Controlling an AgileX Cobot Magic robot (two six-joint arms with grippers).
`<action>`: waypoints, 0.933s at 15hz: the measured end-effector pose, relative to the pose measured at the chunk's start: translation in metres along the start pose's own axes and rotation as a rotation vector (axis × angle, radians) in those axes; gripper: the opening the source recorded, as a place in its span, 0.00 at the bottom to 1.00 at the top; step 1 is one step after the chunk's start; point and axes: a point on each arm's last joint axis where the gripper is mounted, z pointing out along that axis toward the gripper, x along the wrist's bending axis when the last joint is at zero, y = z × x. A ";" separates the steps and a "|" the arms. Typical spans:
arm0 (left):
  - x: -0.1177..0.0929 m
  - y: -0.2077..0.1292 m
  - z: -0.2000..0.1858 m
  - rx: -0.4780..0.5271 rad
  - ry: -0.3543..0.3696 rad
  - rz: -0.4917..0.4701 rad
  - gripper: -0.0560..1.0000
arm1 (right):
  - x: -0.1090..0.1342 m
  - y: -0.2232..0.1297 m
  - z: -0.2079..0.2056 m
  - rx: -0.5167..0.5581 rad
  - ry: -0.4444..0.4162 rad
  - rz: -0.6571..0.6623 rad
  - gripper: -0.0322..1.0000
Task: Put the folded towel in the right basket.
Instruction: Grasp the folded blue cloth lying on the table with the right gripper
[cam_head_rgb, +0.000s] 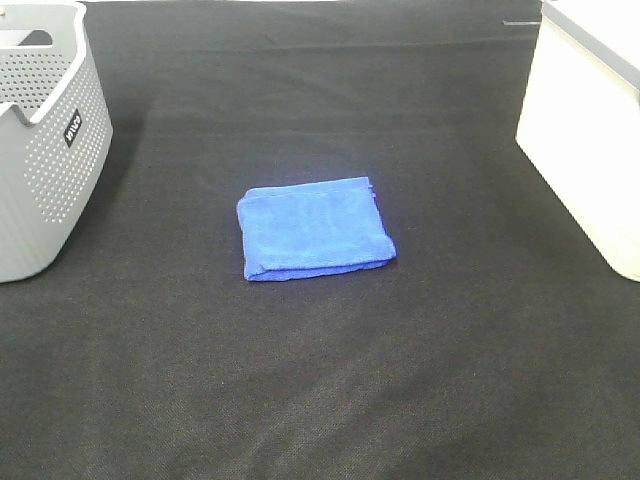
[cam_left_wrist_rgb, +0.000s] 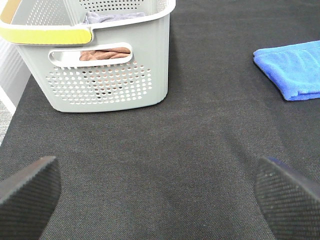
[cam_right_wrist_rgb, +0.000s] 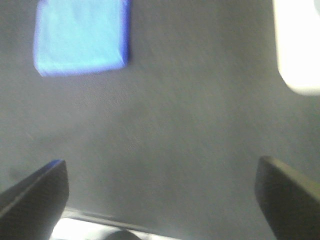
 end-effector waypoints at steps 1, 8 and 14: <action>0.000 0.000 0.000 0.000 0.000 0.000 0.98 | 0.001 0.018 0.008 0.006 0.026 0.007 0.97; 0.000 0.000 0.000 0.000 0.000 0.000 0.98 | 0.035 0.070 0.118 0.110 0.268 -0.042 0.97; 0.000 0.000 0.000 0.000 0.000 0.000 0.98 | 0.042 0.102 0.258 0.288 0.289 -0.036 0.96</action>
